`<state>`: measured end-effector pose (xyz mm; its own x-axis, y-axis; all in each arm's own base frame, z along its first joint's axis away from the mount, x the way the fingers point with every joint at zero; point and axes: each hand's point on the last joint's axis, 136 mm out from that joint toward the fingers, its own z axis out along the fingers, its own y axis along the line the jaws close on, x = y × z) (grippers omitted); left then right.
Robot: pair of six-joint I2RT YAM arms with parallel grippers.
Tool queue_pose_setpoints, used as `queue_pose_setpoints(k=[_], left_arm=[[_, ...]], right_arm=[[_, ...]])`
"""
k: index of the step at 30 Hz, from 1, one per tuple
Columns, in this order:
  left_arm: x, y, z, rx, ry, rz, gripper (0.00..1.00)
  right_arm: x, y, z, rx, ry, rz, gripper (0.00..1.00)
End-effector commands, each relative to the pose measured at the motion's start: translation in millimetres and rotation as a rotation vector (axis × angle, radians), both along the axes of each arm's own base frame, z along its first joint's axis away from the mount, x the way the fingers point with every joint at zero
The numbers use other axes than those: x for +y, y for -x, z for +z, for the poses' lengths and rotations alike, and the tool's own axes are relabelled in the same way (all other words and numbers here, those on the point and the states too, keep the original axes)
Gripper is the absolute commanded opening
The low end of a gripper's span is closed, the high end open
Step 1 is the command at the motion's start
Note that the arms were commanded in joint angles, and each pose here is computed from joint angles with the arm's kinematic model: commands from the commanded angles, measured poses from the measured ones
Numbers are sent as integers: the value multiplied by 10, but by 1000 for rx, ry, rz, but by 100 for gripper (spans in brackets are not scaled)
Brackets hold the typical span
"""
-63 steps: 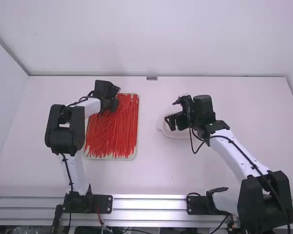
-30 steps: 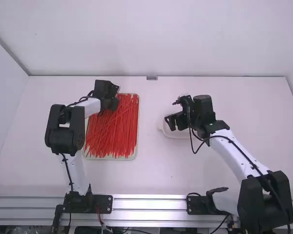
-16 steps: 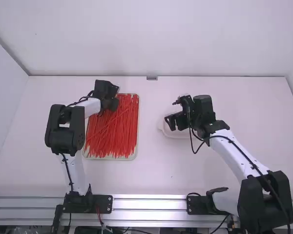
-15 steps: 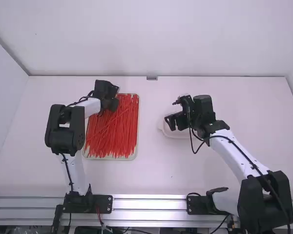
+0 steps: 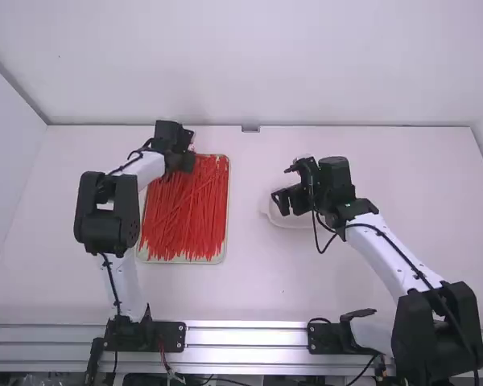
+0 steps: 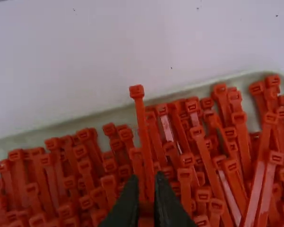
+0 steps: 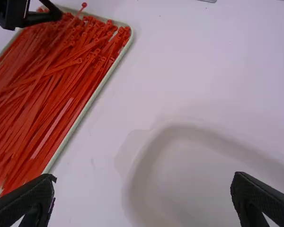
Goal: Fasten the cable tie
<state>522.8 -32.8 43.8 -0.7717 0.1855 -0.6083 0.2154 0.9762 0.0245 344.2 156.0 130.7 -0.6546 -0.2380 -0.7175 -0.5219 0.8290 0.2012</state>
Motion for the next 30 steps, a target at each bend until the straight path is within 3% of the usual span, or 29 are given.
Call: queue_pose_setpoints(k=[1,22,30], left_arm=[[-35,-93,94,-21,9,8,2],[-103,-650,1115,-234,77,30,2],[-121,-782,1564,-295,157,90,2]], right_arm=[[45,-79,139,-34,-10,8,100],[45,-75,135,-32,-10,8,100],[49,-76,137,-41,-1,20,100]])
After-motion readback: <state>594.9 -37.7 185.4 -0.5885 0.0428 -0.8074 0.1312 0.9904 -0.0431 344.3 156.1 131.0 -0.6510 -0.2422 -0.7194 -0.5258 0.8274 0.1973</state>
